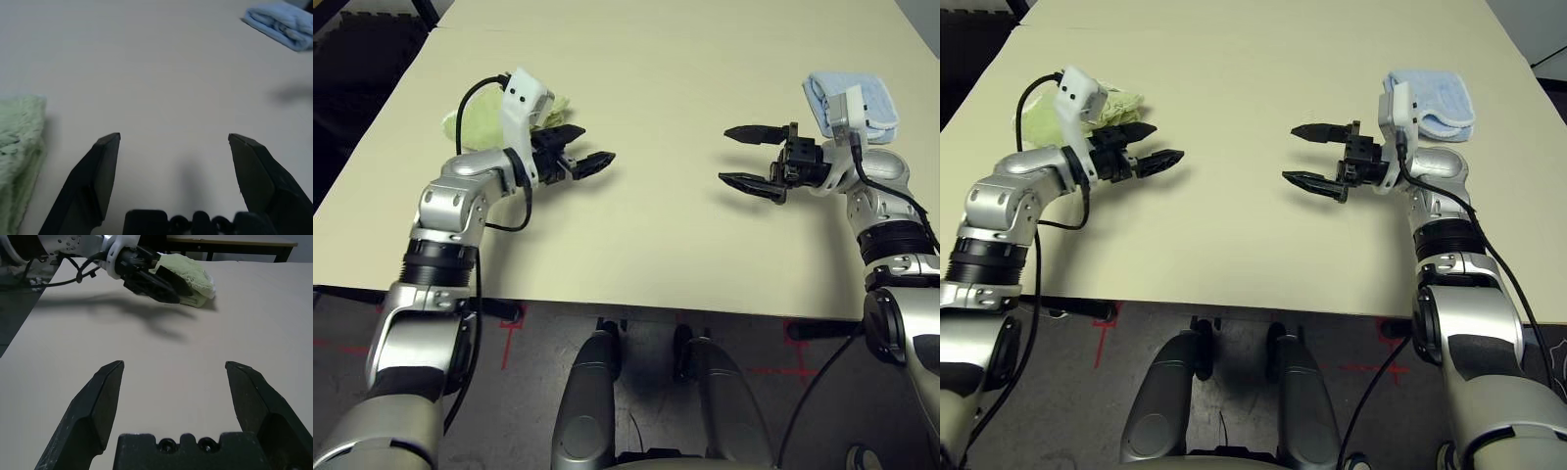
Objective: Fold the towel and set it aside.
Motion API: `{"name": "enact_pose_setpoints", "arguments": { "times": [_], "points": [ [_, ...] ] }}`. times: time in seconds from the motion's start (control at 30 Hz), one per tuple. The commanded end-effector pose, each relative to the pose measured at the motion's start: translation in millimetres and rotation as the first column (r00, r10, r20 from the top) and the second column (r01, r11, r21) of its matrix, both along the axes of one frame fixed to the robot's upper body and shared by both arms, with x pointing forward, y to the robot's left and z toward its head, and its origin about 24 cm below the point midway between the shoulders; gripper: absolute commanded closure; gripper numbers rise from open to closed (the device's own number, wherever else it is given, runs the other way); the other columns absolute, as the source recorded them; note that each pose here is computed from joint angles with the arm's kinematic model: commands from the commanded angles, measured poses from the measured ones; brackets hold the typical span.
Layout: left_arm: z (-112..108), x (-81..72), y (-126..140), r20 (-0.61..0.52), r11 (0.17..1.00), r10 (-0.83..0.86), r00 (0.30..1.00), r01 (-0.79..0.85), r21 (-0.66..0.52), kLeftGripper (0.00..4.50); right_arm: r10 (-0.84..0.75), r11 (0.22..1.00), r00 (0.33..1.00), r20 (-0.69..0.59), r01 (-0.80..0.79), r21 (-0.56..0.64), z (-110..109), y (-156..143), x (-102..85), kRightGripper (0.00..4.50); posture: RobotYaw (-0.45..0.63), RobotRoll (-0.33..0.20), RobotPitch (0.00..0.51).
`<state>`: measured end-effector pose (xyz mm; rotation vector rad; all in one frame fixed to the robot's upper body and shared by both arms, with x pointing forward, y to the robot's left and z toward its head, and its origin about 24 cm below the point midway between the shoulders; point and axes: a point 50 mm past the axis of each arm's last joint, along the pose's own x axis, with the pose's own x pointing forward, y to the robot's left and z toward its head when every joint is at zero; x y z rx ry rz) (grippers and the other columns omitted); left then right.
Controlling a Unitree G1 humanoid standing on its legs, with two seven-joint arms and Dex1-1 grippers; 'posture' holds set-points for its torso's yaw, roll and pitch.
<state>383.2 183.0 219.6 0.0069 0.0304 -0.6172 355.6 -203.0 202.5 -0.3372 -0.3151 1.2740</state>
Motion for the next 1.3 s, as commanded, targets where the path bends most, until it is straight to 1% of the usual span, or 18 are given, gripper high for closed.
{"name": "enact_pose_setpoints", "arguments": {
  "times": [0.03, 0.23, 0.33, 0.4, 0.5, 0.8, 0.93, 1.1, 1.3],
  "points": [
    [-7.8, 10.7, 4.4, -0.026, 0.992, 0.114, 0.993, -0.115, -0.05, 0.02, -0.007, 1.0, 1.0, -0.001, 0.007, 0.0, -1.5, -3.2, -2.5, 0.0, 0.05, 0.0, 0.244],
    [-17.8, 15.5, 2.3, -0.093, 0.988, 0.132, 0.987, -0.139, -0.069, 0.02, -0.012, 1.0, 1.0, 0.004, 0.012, 0.002, 0.4, -3.5, -2.5, 0.0, 0.05, 0.0, 0.245],
    [-26.1, 11.4, -4.8, -0.175, 0.997, 0.043, 0.984, -0.054, -0.063, 0.02, -0.012, 1.0, 1.0, 0.008, 0.012, 0.0, 1.4, -3.3, -2.0, 0.0, 0.05, 0.0, 0.244],
    [-29.6, 12.7, -3.2, -0.179, 0.997, 0.07, 0.981, -0.076, -0.03, 0.02, -0.01, 1.0, 1.0, 0.01, 0.01, 0.001, 2.1, -2.9, -1.9, 0.0, 0.05, 0.0, 0.244],
    [-31.8, 15.2, 0.4, -0.178, 0.993, 0.115, 0.977, -0.119, -0.011, 0.02, -0.008, 1.0, 1.0, 0.012, 0.008, 0.001, 2.8, -2.5, -2.0, 0.0, 0.05, 0.0, 0.244],
    [-32.4, 27.8, 16.7, -0.144, 0.947, 0.318, 0.937, -0.322, -0.001, 0.02, -0.006, 1.0, 1.0, 0.016, 0.006, 0.004, 3.3, -2.4, -2.7, 0.0, 0.04, 0.0, 0.238],
    [-28.5, 31.7, 23.4, -0.095, 0.916, 0.398, 0.912, -0.4, -0.002, 0.02, -0.007, 1.0, 1.0, 0.017, 0.007, 0.005, 3.7, -2.3, -2.8, 0.0, 0.04, 0.0, 0.239],
    [-19.9, 34.3, 31.0, 0.002, 0.882, 0.471, 0.882, -0.471, 0.006, 0.02, -0.007, 1.0, 1.0, 0.018, 0.007, 0.008, 3.6, -2.3, -3.2, 0.0, 0.04, 0.0, 0.239],
    [-19.5, 34.9, 40.7, 0.022, 0.841, 0.54, 0.841, -0.54, -0.003, 0.02, -0.006, 1.0, 1.0, 0.019, 0.006, 0.011, 4.5, -1.5, -3.2, 0.0, 0.04, 0.0, 0.243]
  ]
}}
